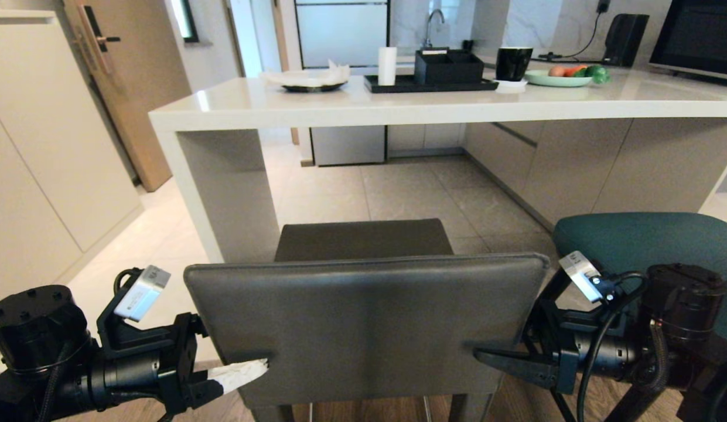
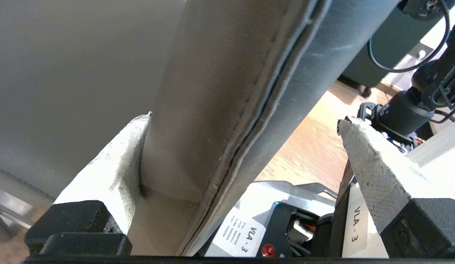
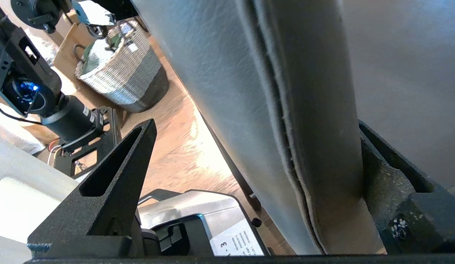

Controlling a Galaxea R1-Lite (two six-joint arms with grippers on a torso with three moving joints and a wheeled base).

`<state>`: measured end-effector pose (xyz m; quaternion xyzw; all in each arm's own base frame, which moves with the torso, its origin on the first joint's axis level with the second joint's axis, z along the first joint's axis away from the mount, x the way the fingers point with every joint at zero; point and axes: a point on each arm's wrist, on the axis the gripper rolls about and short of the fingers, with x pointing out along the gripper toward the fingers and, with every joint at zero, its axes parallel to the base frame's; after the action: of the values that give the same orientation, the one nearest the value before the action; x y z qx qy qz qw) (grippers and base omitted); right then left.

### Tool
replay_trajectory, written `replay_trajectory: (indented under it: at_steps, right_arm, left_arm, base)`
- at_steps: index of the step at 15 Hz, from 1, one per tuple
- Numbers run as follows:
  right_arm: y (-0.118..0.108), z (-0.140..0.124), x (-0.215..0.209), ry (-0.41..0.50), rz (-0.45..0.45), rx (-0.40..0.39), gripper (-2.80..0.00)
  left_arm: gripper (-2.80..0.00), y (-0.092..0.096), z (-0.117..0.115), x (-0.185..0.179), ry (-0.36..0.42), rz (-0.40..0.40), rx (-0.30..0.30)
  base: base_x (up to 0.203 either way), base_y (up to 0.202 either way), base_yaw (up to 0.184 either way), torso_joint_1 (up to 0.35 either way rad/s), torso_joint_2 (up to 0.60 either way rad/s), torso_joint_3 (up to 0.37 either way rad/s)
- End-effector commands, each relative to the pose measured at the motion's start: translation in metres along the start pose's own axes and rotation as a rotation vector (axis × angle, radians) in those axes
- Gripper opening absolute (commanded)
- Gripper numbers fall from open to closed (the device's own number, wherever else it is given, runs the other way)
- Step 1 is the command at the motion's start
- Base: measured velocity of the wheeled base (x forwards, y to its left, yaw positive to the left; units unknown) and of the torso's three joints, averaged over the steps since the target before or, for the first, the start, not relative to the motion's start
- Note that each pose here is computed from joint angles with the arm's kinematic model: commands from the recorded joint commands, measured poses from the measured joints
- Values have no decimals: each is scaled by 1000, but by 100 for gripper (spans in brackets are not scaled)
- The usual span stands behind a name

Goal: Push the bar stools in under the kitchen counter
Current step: Pull the gray chair out from under the dining table

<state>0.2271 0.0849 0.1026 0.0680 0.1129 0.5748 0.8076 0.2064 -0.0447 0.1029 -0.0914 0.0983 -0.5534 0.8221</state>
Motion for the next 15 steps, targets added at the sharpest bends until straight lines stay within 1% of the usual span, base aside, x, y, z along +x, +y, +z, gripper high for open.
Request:
replay_trajectory:
  at_steps: [1, 3, 9, 10, 13, 15]
  right_arm:
    - [1, -1, 0, 1, 7, 0, 0]
    - [1, -1, -1, 1, 7, 2, 0]
    - [2, -2, -2, 3, 7, 4, 0]
    - [3, -3, -2, 2, 4, 4, 0]
    - [4, -4, -14, -2, -33, 15, 0]
    - [7, -6, -25, -7, -67, 26, 0]
  left_arm:
    - [0, 0, 1, 0, -4, -8, 9]
    - [0, 0, 0, 0, -4, 10, 4]
    - [0, -6, -1, -3, -3, 20, 0]
    - [0, -6, 0, -5, -9, 32, 3]
    - [0, -12, -1, -15, -25, 124, 0]
    - [0, -19, -3, -23, -29, 145, -3]
  base:
    - [-193, 0, -4, 6, 2, 12]
    - [-155, 0, -1, 0, 6, 7]
    - [0, 0, 0, 0, 0, 0]
    - [0, 0, 0, 0, 0, 0]
    - [0, 0, 0, 0, 0, 0]
    - [0, 0, 0, 0, 0, 0]
